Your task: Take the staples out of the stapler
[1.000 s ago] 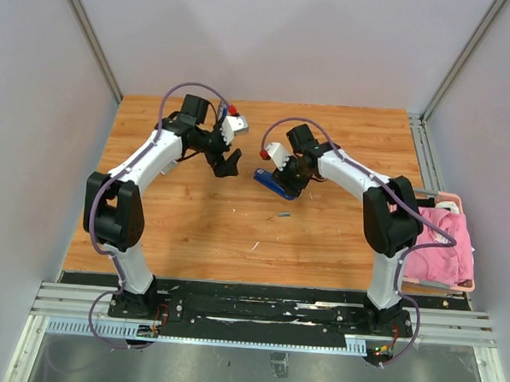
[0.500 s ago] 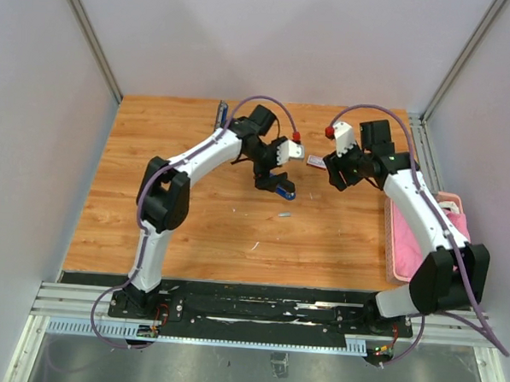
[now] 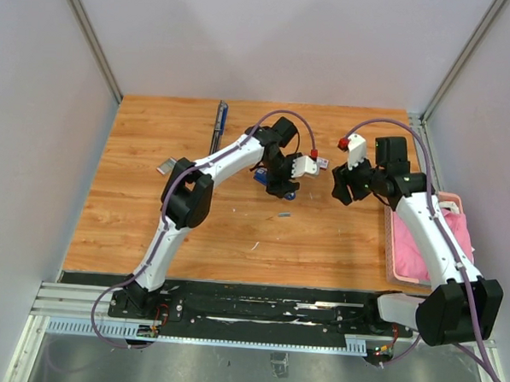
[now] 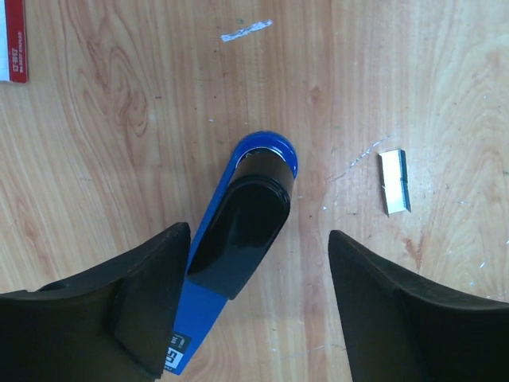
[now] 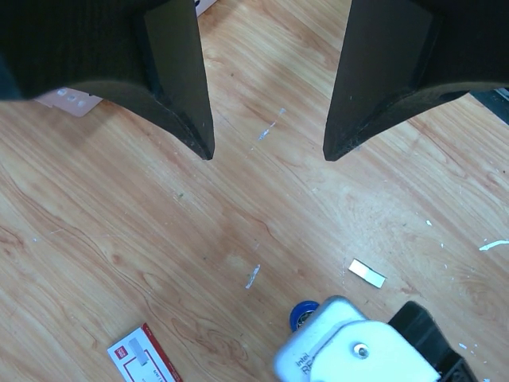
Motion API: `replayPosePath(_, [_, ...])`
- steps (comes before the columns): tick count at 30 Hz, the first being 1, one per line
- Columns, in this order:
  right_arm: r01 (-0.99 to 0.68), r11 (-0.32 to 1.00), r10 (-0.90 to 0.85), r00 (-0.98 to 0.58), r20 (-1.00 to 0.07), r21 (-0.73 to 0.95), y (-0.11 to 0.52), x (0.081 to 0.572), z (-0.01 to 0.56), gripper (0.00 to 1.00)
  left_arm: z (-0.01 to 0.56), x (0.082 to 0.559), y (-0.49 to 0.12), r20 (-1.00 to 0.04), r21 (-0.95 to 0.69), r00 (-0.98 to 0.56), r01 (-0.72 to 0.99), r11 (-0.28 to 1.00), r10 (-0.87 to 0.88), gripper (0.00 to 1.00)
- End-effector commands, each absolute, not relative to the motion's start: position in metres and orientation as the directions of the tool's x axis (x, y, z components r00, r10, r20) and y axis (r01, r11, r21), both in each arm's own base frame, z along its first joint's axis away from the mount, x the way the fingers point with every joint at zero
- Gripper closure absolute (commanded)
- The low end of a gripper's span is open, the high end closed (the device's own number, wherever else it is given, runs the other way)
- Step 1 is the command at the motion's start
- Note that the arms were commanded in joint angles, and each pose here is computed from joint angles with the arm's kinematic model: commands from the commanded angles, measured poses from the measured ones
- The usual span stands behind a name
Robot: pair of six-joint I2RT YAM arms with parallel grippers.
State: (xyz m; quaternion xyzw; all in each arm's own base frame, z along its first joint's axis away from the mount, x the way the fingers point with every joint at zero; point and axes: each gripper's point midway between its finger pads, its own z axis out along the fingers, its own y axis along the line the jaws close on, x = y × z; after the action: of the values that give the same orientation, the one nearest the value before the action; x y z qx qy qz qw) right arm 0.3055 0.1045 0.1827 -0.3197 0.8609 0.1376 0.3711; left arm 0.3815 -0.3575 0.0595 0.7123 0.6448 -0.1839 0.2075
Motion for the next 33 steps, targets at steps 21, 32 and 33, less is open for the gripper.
replayPosePath(21, [-0.468,0.758,-0.154,-0.805,-0.573,0.454,0.144,0.347,0.155,0.47,0.077,0.407,-0.37,-0.642,0.026,-0.194,0.961,0.274,0.742,1.0])
replayPosePath(32, [-0.284,0.639,-0.04,-0.94,-0.338,0.715,0.178,0.379,0.115,0.56,0.13,0.4,-0.361,-0.81,-0.182,-0.361,0.904,0.387,0.462,1.0])
replayPosePath(33, [-0.27,0.622,-0.034,-0.947,-0.32,0.734,0.182,0.382,0.114,0.56,0.134,0.399,-0.361,-0.819,-0.186,-0.361,0.903,0.388,0.447,1.0])
